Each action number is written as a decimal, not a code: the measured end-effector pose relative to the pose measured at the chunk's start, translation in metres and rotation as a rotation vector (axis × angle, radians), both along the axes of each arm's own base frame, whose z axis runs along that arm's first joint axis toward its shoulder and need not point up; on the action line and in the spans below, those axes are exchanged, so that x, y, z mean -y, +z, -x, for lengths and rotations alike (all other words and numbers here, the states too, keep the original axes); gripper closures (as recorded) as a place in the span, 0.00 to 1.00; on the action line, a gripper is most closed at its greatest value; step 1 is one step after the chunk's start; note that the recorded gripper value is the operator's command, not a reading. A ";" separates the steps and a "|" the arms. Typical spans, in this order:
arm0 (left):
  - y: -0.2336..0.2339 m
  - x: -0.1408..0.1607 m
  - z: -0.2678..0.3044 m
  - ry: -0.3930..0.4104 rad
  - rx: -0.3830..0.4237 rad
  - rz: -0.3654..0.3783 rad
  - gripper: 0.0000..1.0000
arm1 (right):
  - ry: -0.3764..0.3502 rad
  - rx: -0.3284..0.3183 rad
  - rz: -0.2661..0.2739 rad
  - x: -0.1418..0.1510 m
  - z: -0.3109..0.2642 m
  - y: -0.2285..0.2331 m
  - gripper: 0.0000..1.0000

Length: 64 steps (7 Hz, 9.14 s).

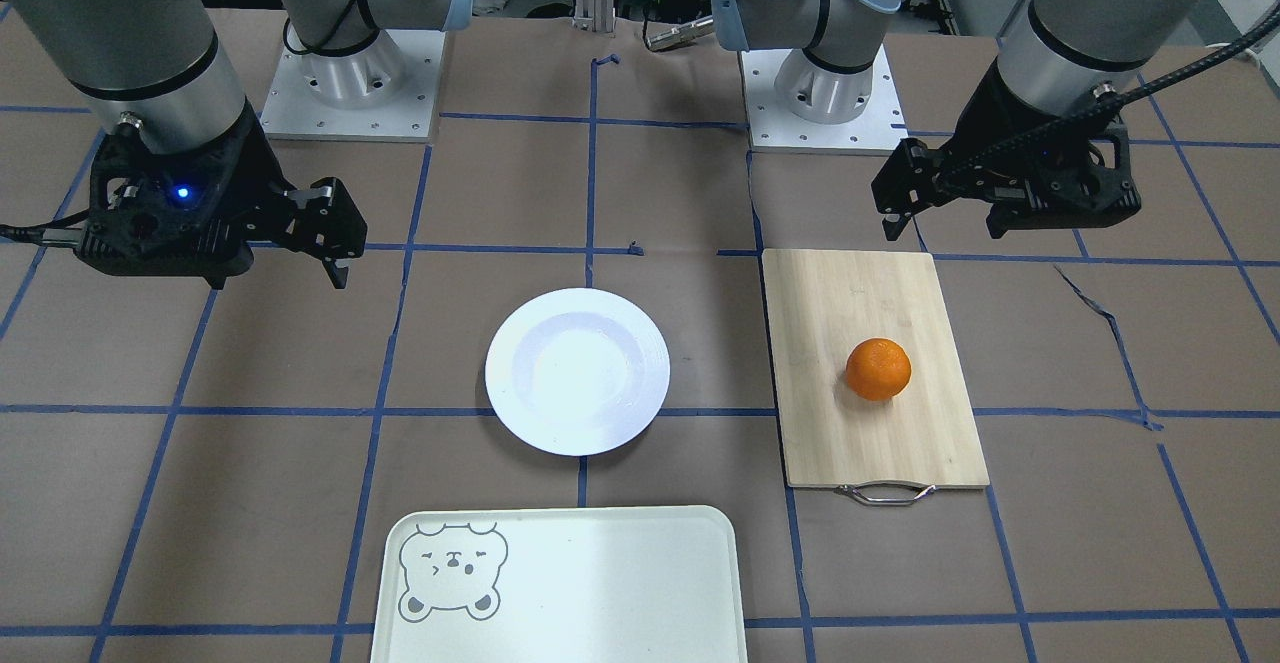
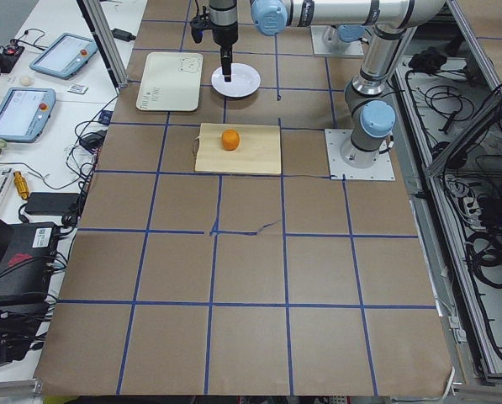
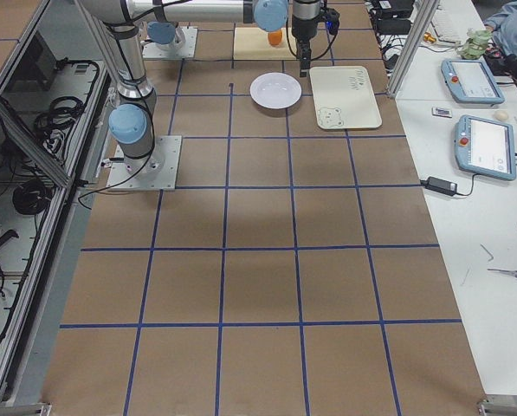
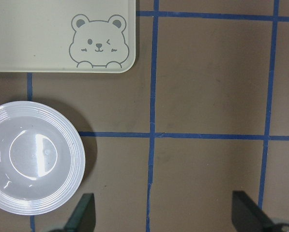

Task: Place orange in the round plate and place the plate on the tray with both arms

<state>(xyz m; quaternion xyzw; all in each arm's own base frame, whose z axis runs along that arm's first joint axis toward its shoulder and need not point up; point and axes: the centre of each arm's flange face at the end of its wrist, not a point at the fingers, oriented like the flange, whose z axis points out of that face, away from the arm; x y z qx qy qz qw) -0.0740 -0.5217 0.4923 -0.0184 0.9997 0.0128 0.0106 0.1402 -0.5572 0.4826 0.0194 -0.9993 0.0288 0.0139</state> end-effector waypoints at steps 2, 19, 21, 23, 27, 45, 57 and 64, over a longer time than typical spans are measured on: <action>0.001 0.001 0.000 0.006 0.000 0.003 0.00 | -0.001 0.000 -0.001 0.000 0.000 -0.001 0.00; -0.244 0.039 -0.065 0.110 -0.129 -0.101 0.00 | -0.002 -0.001 -0.020 -0.002 0.002 -0.010 0.00; -0.267 0.040 -0.066 0.084 -0.138 -0.141 0.00 | -0.002 -0.001 -0.020 -0.002 0.002 -0.011 0.00; -0.284 0.041 -0.066 0.071 -0.144 -0.172 0.06 | -0.002 -0.001 -0.020 -0.002 0.002 -0.011 0.00; -0.291 0.041 -0.066 0.075 -0.142 -0.189 0.62 | -0.005 -0.001 -0.022 -0.002 0.004 -0.011 0.00; -0.262 0.040 0.242 0.443 -0.253 -0.204 0.87 | -0.017 0.000 -0.039 -0.002 0.012 -0.019 0.00; -0.199 0.075 0.178 0.344 -0.255 -0.025 0.00 | -0.065 0.256 -0.129 0.032 0.010 -0.122 0.00; -0.053 0.049 0.018 0.315 -0.045 0.173 0.00 | -0.139 0.567 -0.105 -0.038 -0.032 -0.300 0.00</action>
